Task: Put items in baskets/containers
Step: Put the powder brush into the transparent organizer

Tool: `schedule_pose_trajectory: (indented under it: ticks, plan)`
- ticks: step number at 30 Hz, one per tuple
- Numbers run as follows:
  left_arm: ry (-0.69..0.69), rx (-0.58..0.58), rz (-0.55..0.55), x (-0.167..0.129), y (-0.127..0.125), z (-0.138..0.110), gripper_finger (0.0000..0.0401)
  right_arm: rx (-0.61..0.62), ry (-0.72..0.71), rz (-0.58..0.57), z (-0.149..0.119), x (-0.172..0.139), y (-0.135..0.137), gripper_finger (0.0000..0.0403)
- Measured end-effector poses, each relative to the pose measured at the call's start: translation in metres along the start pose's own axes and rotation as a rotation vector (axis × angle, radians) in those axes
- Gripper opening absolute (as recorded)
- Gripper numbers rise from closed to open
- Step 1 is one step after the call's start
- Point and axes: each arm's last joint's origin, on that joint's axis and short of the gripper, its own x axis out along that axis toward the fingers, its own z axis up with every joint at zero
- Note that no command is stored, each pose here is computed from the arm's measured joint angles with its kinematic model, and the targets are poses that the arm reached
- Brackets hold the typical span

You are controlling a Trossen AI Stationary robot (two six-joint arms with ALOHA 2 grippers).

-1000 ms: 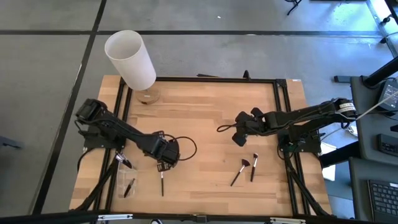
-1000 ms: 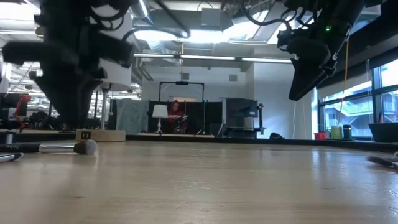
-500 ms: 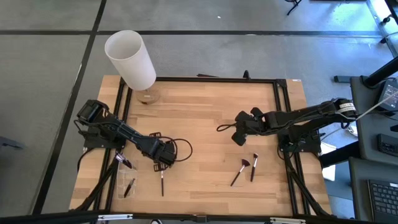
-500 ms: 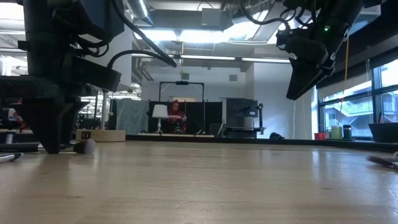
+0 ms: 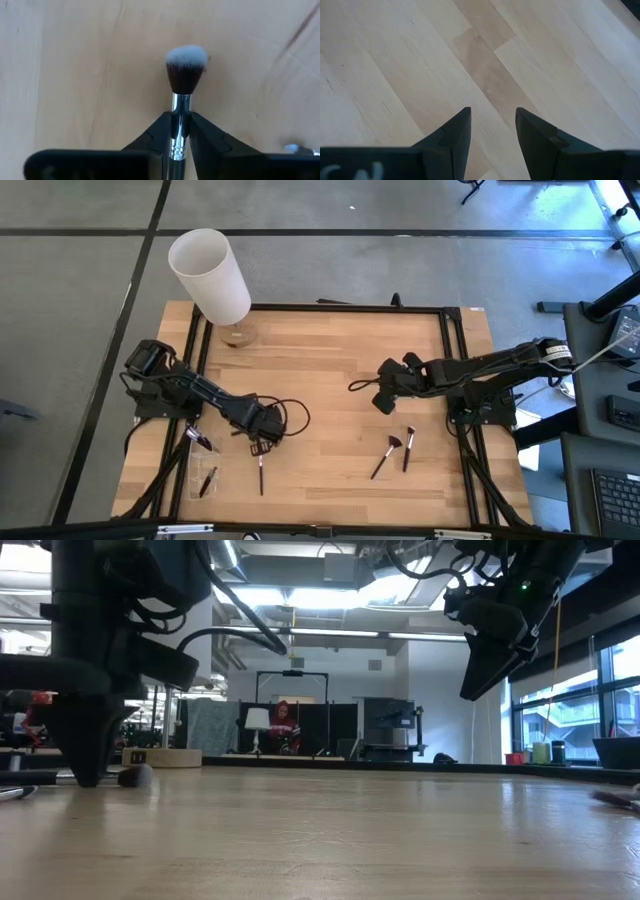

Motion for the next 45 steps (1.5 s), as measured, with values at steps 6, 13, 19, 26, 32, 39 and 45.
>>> schedule_pose_trajectory:
  ticks: [6, 13, 19, 26, 32, 39, 45]
  plan:
    - [-0.027, -0.196, 0.063, -0.038, 0.000, 0.011, 0.0066, 0.001, -0.003, 0.002, 0.000, 0.000, 0.000, 0.0155]
    - [-0.040, -0.304, 0.175, -0.109, -0.007, -0.005, 0.0058, 0.007, -0.005, 0.004, 0.001, 0.000, 0.000, 0.0155]
    - [-0.112, -0.427, 0.232, -0.143, -0.020, -0.050, 0.0064, 0.002, -0.004, 0.008, -0.001, -0.001, 0.002, 0.0155]
    - [-0.268, -0.484, 0.199, -0.151, -0.045, -0.100, 0.0060, 0.007, -0.005, 0.012, -0.001, -0.001, 0.003, 0.0155]
    - [-0.408, -0.509, 0.133, -0.155, -0.055, -0.127, 0.0060, 0.009, -0.008, 0.014, -0.001, -0.001, 0.003, 0.0155]
    - [-0.469, -0.426, 0.135, -0.149, -0.067, -0.146, 0.0061, 0.009, -0.008, 0.014, -0.001, -0.001, 0.003, 0.0155]
    - [-0.478, -0.396, 0.170, -0.139, -0.076, -0.154, 0.0067, 0.009, -0.009, 0.014, -0.001, -0.001, 0.003, 0.0155]
